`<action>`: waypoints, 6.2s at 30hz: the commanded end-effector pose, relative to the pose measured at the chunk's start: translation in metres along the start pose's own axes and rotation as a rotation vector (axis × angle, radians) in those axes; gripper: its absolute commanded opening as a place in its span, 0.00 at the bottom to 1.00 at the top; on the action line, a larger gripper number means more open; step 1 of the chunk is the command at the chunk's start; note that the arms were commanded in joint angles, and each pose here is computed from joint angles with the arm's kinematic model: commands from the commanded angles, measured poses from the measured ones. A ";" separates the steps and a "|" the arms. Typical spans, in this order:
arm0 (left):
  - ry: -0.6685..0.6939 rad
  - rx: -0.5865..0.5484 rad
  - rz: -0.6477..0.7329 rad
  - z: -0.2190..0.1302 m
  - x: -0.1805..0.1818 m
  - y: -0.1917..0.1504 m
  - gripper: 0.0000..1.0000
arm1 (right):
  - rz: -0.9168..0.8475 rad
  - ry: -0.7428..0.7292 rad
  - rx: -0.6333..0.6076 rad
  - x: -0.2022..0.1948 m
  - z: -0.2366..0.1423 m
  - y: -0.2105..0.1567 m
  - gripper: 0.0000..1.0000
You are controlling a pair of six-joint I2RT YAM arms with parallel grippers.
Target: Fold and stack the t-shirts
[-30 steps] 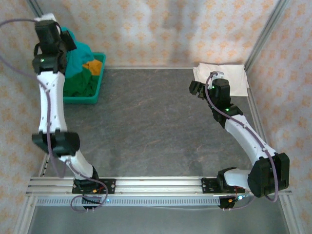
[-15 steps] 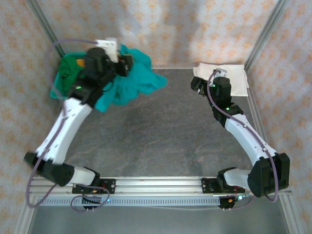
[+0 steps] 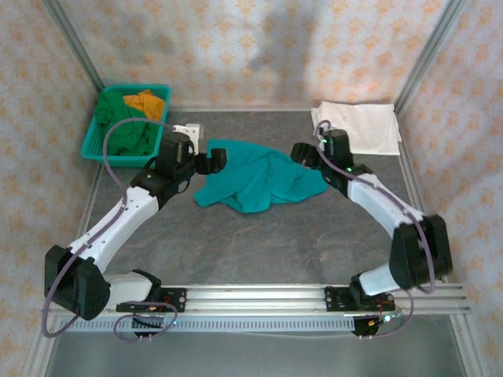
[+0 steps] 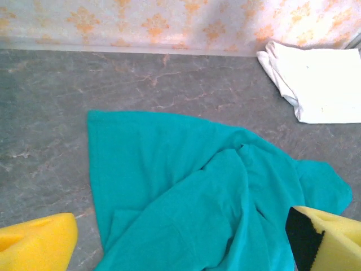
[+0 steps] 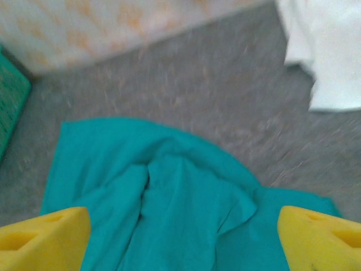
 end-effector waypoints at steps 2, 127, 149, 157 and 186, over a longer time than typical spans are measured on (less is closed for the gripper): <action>0.162 0.245 -0.027 0.031 0.048 -0.087 0.93 | -0.140 0.040 0.197 0.046 0.028 -0.020 0.82; -0.432 -0.075 0.372 -0.079 -0.153 0.070 0.00 | -0.272 0.573 -0.203 0.125 -0.112 0.025 0.58; -0.521 0.005 0.385 -0.040 -0.208 0.047 0.02 | -0.284 0.666 -0.391 0.140 -0.095 0.031 0.18; -0.157 -0.169 0.090 -0.038 -0.060 0.073 0.74 | -0.214 0.451 -0.404 0.082 -0.096 0.015 0.00; 0.474 0.397 -0.021 0.180 0.133 -0.044 0.80 | -0.098 0.095 -0.352 -0.001 -0.084 -0.014 0.00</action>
Point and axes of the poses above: each hand's point on the last joint's axis, 136 mm out from that joint toward the fingers, its own z axis out along the fingers, its own x axis along the line the jaws close on, y = z × x, the point moved 1 cm from there along -z, back along the fingers, and after that the axes turned 9 degrees about -z, right-handed, at the moved point
